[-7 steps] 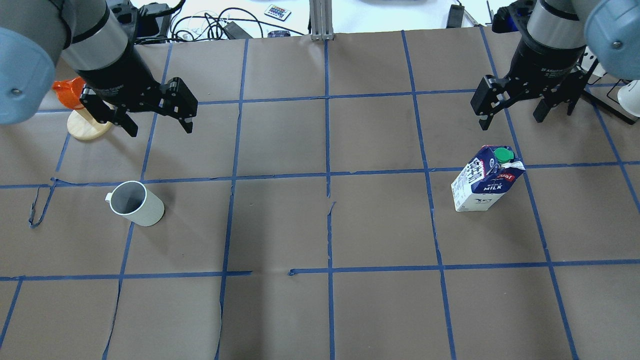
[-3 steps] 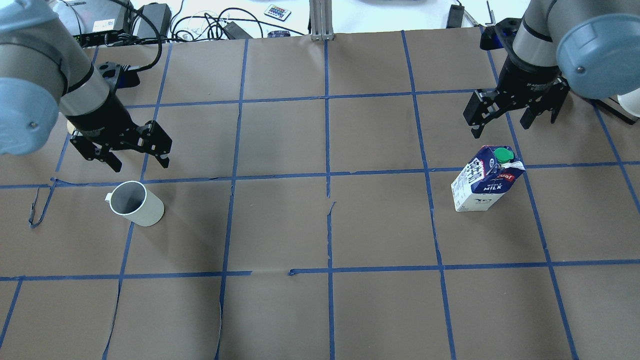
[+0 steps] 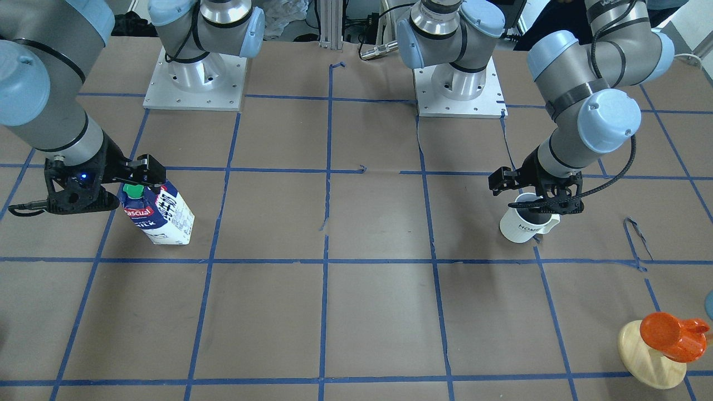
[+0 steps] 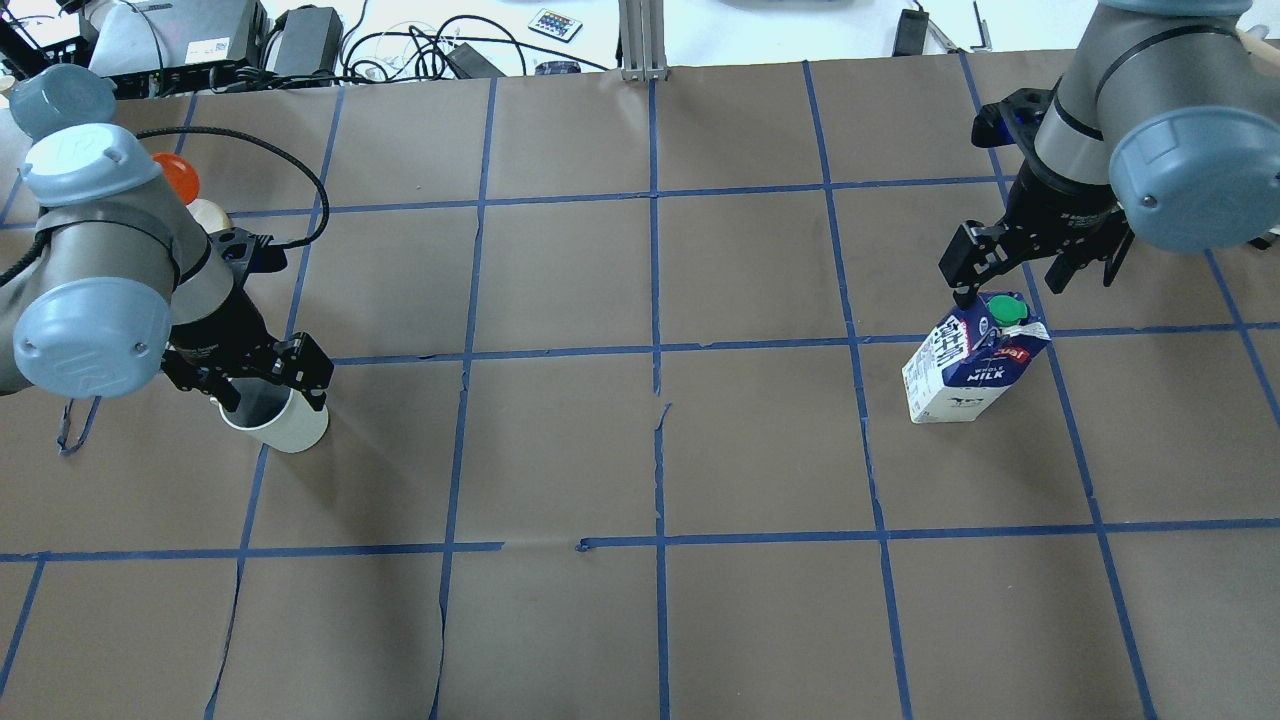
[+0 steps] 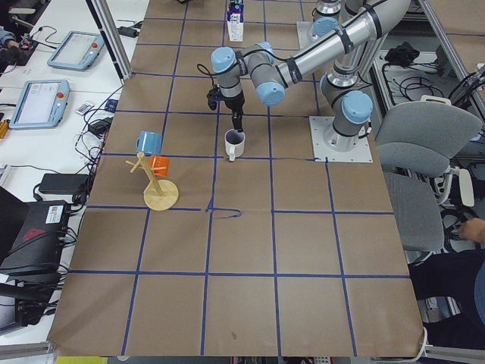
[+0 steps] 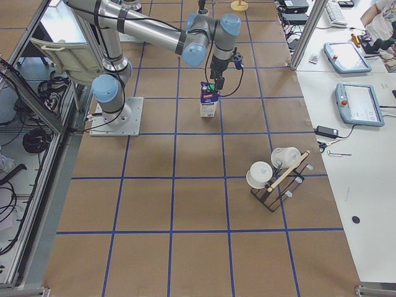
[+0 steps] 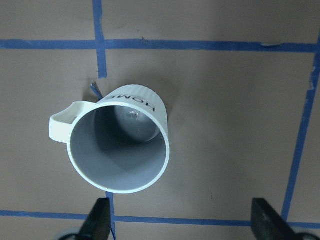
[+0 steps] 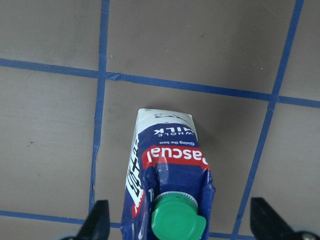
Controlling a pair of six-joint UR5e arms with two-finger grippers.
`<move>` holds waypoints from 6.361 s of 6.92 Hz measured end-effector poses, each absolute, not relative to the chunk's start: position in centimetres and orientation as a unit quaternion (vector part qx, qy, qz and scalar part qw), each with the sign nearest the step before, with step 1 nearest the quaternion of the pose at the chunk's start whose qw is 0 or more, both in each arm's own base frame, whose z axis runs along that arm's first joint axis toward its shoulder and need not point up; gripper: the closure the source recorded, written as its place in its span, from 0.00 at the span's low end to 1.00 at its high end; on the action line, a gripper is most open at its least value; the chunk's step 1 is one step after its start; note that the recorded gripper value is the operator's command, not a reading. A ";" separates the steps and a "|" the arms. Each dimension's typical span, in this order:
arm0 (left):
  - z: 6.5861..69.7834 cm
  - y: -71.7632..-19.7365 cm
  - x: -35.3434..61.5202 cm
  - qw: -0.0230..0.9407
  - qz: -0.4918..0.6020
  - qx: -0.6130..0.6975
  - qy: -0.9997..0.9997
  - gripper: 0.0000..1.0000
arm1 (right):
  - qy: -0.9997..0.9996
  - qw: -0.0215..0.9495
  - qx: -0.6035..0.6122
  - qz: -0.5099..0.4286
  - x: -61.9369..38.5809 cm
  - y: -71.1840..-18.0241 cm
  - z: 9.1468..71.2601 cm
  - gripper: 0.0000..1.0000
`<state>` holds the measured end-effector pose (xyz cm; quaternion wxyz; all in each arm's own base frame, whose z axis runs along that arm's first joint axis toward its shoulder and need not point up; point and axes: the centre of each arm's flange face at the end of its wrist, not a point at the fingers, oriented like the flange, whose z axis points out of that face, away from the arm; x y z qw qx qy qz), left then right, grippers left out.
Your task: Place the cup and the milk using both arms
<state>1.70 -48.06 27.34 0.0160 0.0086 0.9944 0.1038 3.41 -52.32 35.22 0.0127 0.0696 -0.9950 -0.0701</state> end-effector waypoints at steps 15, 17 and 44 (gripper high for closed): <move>32.3 -52.0 -20.1 0.030 0.031 -0.043 0.998 1.00 | -0.997 0.012 0.059 -0.047 3.4 -54.4 38.4 0.84; 32.0 -49.3 -27.6 0.016 0.033 -0.075 0.996 1.00 | -0.998 0.001 0.045 -0.037 5.1 -54.9 39.2 0.84; 48.7 -49.4 -14.9 -0.051 -0.004 0.025 0.998 0.00 | -0.994 -0.031 0.002 -0.104 26.9 -48.3 33.0 0.00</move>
